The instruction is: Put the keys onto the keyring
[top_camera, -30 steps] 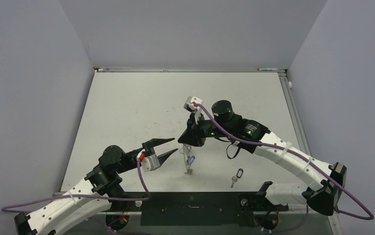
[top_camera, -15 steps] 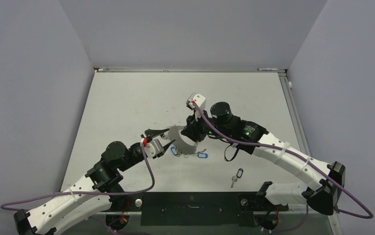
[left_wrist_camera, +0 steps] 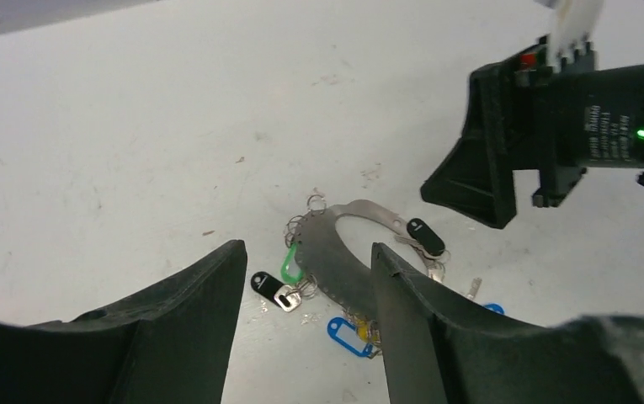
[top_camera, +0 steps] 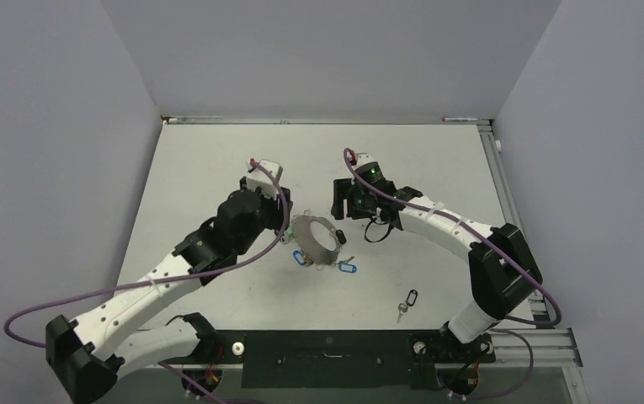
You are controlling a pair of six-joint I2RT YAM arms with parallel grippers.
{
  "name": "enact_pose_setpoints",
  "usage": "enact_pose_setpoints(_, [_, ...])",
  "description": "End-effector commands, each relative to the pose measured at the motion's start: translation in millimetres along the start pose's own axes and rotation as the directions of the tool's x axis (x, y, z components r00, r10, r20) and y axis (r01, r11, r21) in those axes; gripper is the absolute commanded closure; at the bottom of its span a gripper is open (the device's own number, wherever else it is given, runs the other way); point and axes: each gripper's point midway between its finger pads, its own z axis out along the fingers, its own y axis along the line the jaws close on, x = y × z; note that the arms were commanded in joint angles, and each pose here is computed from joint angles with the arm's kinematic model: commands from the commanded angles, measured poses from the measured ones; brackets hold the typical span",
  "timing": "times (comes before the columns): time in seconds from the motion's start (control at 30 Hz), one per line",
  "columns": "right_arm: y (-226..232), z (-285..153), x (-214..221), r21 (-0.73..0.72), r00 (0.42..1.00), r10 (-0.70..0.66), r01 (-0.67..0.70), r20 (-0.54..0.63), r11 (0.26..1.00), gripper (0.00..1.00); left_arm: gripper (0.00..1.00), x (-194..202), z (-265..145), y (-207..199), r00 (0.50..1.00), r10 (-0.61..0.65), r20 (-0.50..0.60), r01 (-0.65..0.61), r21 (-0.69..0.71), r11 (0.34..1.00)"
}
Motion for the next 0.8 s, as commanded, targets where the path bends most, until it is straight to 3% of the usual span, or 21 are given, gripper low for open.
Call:
enact_pose_setpoints(0.0, [-27.3, 6.3, -29.0, 0.087, 0.982, 0.153, -0.163, 0.112, 0.983, 0.35, 0.46, 24.5, 27.2, 17.2, 0.963, -0.087, -0.256, 0.065, -0.094, 0.993])
enact_pose_setpoints(0.13, [-70.8, -8.8, -18.8, 0.193, 0.959, 0.215, -0.249, 0.183, 0.949, 0.35, 0.47, 29.2, 64.8, 27.4, 0.925, -0.066, -0.373, 0.012, -0.145, 0.989])
enact_pose_setpoints(0.37, [-111.1, -48.5, -13.2, 0.244, 0.907, 0.283, -0.364, 0.312, 0.899, 0.35, 0.49, 60.9, 125.7, 25.0, 0.815, -0.136, -0.563, -0.052, -0.304, 0.951])
enact_pose_setpoints(0.77, [-119.2, -79.2, -14.6, 0.263, 0.894, 0.263, -0.369, 0.361, 0.891, 0.35, 0.51, 113.8, 173.4, -6.6, 0.723, -0.121, -0.68, -0.213, -0.386, 0.897])
